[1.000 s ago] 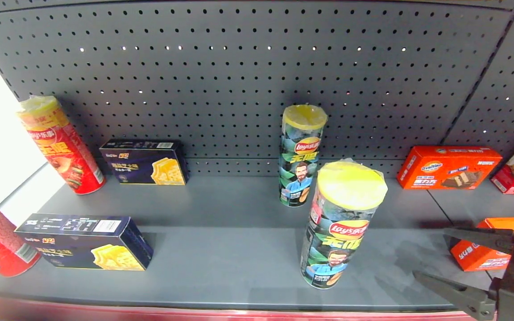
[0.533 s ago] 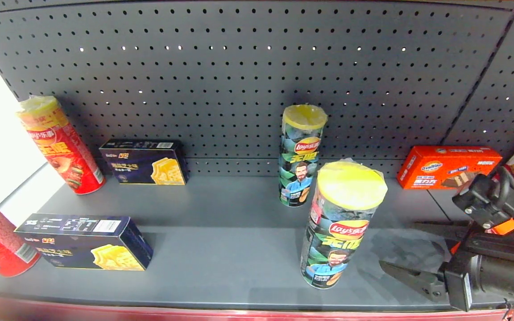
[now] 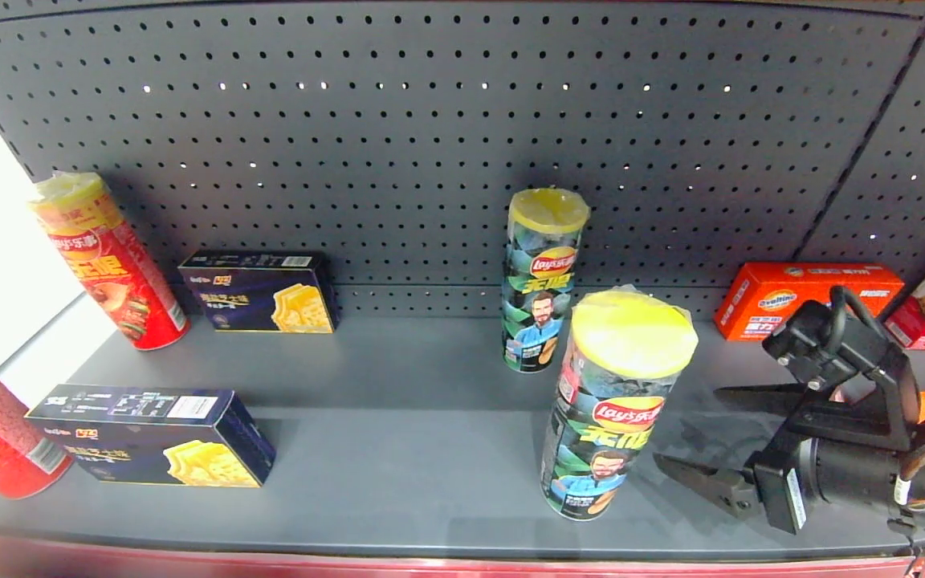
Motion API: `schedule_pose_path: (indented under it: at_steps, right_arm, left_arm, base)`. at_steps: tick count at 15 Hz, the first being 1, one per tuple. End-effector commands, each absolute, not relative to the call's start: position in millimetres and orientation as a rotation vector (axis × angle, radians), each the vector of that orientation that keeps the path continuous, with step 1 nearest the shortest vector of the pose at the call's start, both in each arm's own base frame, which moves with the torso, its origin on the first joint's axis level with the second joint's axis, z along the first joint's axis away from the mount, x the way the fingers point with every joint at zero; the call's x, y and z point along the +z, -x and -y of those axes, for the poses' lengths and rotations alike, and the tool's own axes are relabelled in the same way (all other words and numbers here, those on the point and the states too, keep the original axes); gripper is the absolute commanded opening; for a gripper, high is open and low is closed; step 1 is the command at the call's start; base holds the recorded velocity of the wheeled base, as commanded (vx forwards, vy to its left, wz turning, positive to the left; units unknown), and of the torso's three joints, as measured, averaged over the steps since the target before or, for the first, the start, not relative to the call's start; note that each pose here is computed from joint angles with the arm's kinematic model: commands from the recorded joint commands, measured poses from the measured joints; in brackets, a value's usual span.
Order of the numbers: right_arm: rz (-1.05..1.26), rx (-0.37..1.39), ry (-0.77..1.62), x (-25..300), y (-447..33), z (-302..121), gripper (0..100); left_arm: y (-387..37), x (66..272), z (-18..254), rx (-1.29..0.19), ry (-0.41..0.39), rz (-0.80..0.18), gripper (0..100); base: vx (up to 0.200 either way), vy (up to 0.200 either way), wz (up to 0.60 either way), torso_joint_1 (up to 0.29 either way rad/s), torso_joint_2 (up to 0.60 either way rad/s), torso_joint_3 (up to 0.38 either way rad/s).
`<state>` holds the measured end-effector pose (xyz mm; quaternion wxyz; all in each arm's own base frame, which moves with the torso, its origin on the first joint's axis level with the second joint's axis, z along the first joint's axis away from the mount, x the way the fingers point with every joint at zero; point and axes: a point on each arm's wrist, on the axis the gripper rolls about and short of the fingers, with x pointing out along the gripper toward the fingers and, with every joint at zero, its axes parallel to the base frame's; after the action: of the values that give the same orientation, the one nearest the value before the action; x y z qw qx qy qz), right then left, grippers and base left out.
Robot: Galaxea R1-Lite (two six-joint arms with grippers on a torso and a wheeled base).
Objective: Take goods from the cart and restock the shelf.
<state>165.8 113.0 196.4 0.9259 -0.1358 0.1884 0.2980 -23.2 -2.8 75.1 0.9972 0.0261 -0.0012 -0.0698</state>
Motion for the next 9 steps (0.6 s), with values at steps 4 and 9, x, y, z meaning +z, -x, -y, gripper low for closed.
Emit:
schedule_pose_path:
  at_steps: [4,9]
  right_arm:
    - [-0.396,0.625,0.289,194,-175,-125,100]
    - [-0.39,0.651,0.294,195,-174,-131,100]
  left_arm:
    - [23,75,3,-0.141,-0.052,0.001,100]
    - [23,75,3,-0.141,-0.052,0.001,100]
  base:
    - [0.0,0.0,0.0,0.0,0.0,0.0]
    - [0.0,0.0,0.0,0.0,0.0,0.0]
